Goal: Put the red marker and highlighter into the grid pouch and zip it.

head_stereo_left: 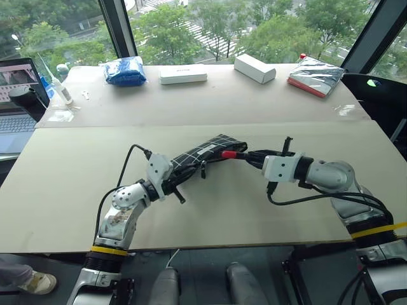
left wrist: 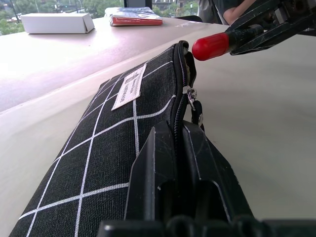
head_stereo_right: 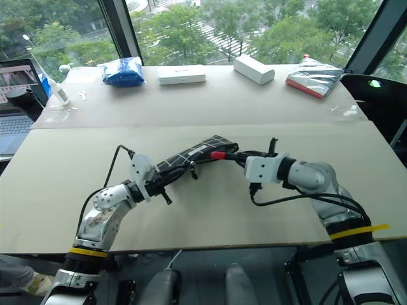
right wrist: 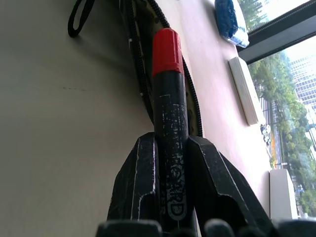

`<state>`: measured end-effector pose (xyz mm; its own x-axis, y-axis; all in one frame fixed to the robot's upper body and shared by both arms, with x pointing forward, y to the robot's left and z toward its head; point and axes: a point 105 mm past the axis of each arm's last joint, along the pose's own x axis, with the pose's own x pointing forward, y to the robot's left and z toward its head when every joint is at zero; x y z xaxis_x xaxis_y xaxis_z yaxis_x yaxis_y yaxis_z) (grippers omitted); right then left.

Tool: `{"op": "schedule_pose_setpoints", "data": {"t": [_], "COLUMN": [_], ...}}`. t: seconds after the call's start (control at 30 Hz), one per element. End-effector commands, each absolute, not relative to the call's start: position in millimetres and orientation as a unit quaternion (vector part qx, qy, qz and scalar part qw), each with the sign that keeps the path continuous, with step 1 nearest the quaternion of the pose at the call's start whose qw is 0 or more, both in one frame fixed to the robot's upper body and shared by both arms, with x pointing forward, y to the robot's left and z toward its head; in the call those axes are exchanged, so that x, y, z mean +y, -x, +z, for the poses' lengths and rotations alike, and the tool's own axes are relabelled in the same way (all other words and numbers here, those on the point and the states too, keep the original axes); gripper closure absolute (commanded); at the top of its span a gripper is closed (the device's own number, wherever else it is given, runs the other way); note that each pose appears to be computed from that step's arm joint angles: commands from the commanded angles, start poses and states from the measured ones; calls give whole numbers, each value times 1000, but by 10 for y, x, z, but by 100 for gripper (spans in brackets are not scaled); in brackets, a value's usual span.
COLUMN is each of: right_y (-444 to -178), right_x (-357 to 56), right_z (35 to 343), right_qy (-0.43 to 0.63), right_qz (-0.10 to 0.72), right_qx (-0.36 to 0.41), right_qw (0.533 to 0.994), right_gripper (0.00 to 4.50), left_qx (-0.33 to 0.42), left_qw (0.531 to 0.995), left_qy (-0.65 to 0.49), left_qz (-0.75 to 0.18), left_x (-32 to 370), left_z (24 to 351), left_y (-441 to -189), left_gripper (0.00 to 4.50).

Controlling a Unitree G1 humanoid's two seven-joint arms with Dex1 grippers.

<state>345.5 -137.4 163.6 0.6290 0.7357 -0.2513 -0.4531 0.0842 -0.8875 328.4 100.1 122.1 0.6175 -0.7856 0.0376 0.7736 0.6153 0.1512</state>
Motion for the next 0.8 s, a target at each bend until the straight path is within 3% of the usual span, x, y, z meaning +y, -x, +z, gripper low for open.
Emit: {"op": "schedule_pose_setpoints", "data": {"t": [0.03,0.47,0.6,0.8], "right_y": [-3474,-3672,-3588,-3510], "right_x": [-1290,-845,-486,-295], "right_z": [1755,1719,1725,1643], "right_qy": [558,626,610,597], "right_qz": [411,437,471,500], "right_qx": [-161,-208,-255,-271], "right_qw": [703,611,585,565], "right_gripper": [402,402,402,402], "left_qx": [-69,-68,-68,-70], "left_qw": [892,890,891,892], "left_qy": [-61,-60,-59,-60], "left_qz": [-444,-447,-445,-441], "left_x": [965,934,941,954], "left_z": [1328,1334,1330,1339], "left_y": [-3267,-3270,-3269,-3272], "left_gripper": [450,450,450,450]}}
